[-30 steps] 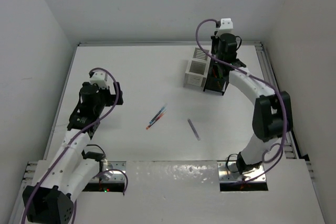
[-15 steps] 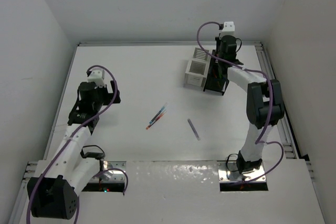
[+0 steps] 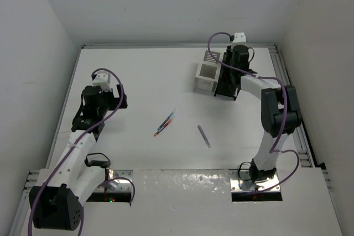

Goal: Sort the stationery into containers
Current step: Place the pen in the storage box, then pick up the pen from the center of the board.

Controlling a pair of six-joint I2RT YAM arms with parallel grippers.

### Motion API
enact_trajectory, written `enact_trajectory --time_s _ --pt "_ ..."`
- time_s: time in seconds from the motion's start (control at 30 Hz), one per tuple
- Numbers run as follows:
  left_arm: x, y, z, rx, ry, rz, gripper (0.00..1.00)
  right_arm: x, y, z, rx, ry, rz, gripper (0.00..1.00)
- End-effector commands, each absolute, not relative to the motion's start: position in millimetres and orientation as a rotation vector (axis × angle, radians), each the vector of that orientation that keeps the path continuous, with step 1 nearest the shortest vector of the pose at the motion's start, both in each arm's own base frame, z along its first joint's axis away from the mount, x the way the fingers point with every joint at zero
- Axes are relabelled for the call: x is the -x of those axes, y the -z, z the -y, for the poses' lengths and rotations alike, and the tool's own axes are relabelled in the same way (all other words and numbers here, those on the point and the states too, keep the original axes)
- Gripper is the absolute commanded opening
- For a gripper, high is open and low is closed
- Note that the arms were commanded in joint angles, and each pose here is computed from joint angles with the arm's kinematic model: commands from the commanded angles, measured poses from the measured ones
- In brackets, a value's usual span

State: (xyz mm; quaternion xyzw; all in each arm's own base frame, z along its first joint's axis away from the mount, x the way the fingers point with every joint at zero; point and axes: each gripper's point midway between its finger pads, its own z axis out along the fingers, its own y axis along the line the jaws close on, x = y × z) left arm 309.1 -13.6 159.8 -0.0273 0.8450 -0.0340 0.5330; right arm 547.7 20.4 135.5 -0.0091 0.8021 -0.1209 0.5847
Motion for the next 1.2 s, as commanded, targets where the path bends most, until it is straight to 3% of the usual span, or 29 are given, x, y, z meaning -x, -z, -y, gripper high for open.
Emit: enact_trajectory --time_s 0.0,0.13,0.2,0.27,0.3,0.33,0.37,0.43,0.47,0.5,0.53,0.6,0.63,0.73,0.9,1.13,1.17 --pt "-315 -179 16 0.054 0.109 -1.944 0.99 -545 -206 -29 0.028 0.225 -1.741 0.38" --pt "-313 -185 19 0.051 0.130 -1.931 0.99 -525 -229 -38 0.026 0.192 -1.732 0.55" --pt "-312 -186 20 0.053 0.136 -1.925 0.99 -508 -250 -50 0.046 0.156 -1.713 0.60" --pt "-311 -190 21 0.056 0.143 -1.913 0.99 -481 -236 -76 0.098 0.101 -1.786 0.61" --pt "-309 -188 21 0.060 0.150 -1.917 0.99 -461 -235 -85 0.133 0.069 -1.828 0.55" --pt "-309 -189 22 0.059 0.154 -1.914 0.99 -447 -225 -104 0.200 -0.003 -1.867 0.18" --pt "-308 -190 22 0.062 0.157 -1.910 0.99 -428 -206 -125 0.236 -0.057 -1.933 0.01" --pt "-305 -189 24 0.063 0.170 -1.913 0.99 -385 -166 -149 0.307 -0.110 -2.110 0.00" --pt "-304 -189 24 0.062 0.169 -1.915 0.99 -370 -151 -156 0.326 -0.123 -2.175 0.02" --pt "-303 -188 25 0.061 0.173 -1.918 0.99 -349 -130 -159 0.354 -0.121 -2.271 0.15" --pt "-302 -189 25 0.062 0.175 -1.918 0.99 -327 -113 -175 0.399 -0.179 -2.335 0.47" --pt "-301 -188 25 0.062 0.175 -1.923 0.99 -298 -88 -186 0.463 -0.223 -2.435 0.72" --pt "-299 -187 25 0.062 0.177 -1.929 0.99 -276 -72 -197 0.527 -0.272 -2.487 0.90" --pt "-297 -189 26 0.059 0.179 -1.924 0.99 -246 -42 -201 0.590 -0.238 -2.613 0.92" --pt "-291 -190 27 0.052 0.176 -1.918 0.99 -228 -13 -194 0.620 -0.112 -2.694 0.88" --pt "-285 -188 26 0.056 0.167 -1.924 0.99 -208 24 -180 0.599 -0.052 -2.791 0.66" --pt "-285 -188 24 0.061 0.160 -1.921 0.99 -203 27 -176 0.595 -0.046 -2.807 0.60"
